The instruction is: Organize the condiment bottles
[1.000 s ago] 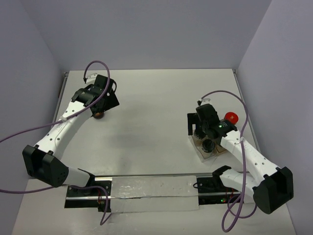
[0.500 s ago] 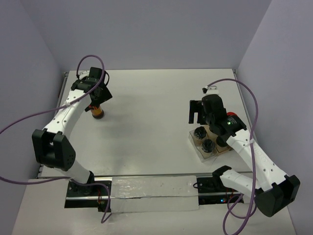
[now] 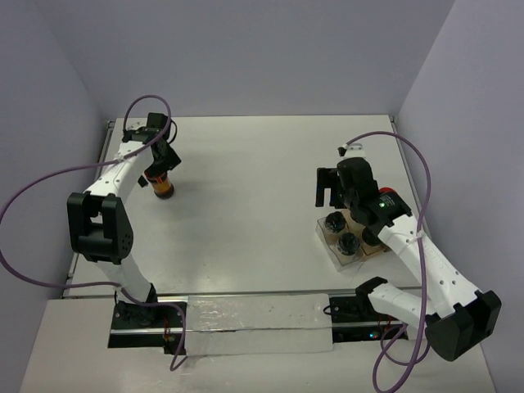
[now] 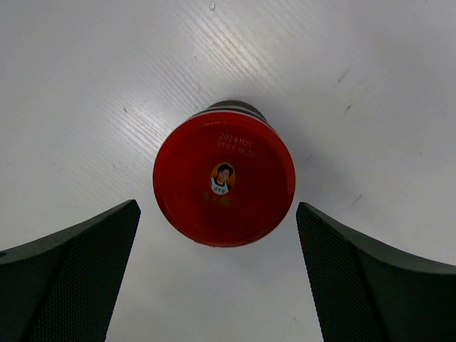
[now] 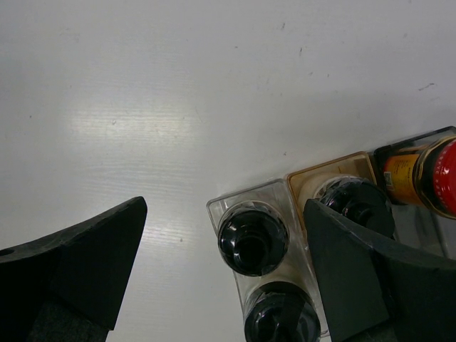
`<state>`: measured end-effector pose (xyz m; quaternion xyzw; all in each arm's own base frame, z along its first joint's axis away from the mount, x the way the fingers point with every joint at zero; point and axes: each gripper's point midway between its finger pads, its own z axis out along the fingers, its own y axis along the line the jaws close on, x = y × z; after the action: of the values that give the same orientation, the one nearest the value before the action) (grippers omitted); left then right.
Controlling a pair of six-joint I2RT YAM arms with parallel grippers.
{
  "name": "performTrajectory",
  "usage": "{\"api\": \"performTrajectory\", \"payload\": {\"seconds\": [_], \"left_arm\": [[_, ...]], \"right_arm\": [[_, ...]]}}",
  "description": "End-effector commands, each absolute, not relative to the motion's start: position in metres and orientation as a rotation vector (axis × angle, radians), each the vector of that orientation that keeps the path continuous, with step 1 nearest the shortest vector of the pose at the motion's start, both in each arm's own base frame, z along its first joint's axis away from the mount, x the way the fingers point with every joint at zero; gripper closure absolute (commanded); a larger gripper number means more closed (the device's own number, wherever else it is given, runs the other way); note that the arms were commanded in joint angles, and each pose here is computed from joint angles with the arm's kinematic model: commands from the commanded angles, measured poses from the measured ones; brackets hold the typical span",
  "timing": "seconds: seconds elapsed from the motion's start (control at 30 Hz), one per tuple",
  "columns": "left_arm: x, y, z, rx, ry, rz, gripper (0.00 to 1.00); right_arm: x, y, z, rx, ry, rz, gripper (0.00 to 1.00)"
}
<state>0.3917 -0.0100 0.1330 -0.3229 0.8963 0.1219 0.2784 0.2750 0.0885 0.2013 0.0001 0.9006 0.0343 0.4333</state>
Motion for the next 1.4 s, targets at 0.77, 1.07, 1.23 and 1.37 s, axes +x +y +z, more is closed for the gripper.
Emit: {"api": "performTrajectory", "payload": {"seconds": [0.77, 1.07, 1.23, 1.37], "left_arm": [[0.425, 0.004, 0.118, -0.928, 2.327, 0.259, 0.31], [0.410, -0.005, 0.127, -0.808, 2.367, 0.196, 0.77], [0.393, -0.028, 0.147, -0.643, 2.400, 0.183, 0.90], [0.383, -0.076, 0.163, -0.499, 2.418, 0.104, 0.90]], "right_arm": [[0.283, 0.089, 0.212, 0.015, 2.216, 0.084, 0.01], [0.285, 0.093, 0.214, 0.009, 2.210, 0.105, 0.01], [0.288, 0.093, 0.216, 0.011, 2.203, 0.108, 0.01], [0.287, 0.094, 0.221, 0.012, 2.192, 0.116, 0.01]]}}
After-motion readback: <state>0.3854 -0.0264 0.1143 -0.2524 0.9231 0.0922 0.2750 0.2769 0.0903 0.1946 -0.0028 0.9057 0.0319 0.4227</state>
